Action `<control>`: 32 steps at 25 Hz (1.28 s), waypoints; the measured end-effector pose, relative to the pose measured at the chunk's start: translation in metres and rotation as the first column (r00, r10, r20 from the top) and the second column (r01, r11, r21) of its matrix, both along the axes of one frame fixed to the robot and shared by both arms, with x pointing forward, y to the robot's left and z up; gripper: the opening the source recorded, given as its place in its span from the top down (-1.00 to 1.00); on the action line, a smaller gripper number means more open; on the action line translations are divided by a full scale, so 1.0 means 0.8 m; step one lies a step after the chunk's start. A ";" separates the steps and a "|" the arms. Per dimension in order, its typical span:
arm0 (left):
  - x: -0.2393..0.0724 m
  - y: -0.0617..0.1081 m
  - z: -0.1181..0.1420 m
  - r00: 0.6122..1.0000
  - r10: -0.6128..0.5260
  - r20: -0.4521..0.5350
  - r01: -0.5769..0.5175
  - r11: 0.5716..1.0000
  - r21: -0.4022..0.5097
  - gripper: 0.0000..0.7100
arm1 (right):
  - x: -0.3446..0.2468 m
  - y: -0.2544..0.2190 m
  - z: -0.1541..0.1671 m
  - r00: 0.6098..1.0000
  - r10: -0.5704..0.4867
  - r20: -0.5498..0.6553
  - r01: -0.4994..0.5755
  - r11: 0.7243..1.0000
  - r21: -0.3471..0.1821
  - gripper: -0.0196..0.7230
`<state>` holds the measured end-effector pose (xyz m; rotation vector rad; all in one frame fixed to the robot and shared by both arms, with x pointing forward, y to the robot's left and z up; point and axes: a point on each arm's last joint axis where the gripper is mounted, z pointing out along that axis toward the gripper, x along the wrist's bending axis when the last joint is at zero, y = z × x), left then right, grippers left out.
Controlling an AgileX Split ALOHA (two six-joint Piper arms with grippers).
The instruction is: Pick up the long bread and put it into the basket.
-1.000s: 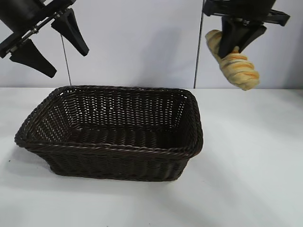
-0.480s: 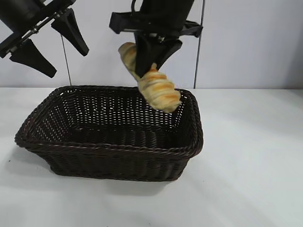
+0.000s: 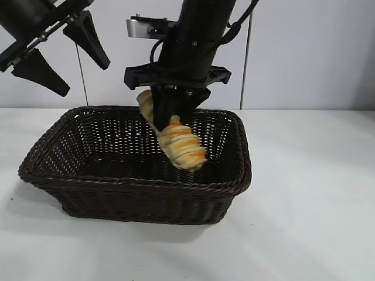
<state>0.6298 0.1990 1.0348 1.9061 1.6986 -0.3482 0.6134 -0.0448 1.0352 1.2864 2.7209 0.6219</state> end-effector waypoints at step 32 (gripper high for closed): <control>0.000 0.000 0.000 1.000 -0.002 -0.003 0.002 1.000 0.000 -0.61 | 0.053 -0.115 0.092 0.980 -0.197 0.022 0.192 0.972 0.138 -0.50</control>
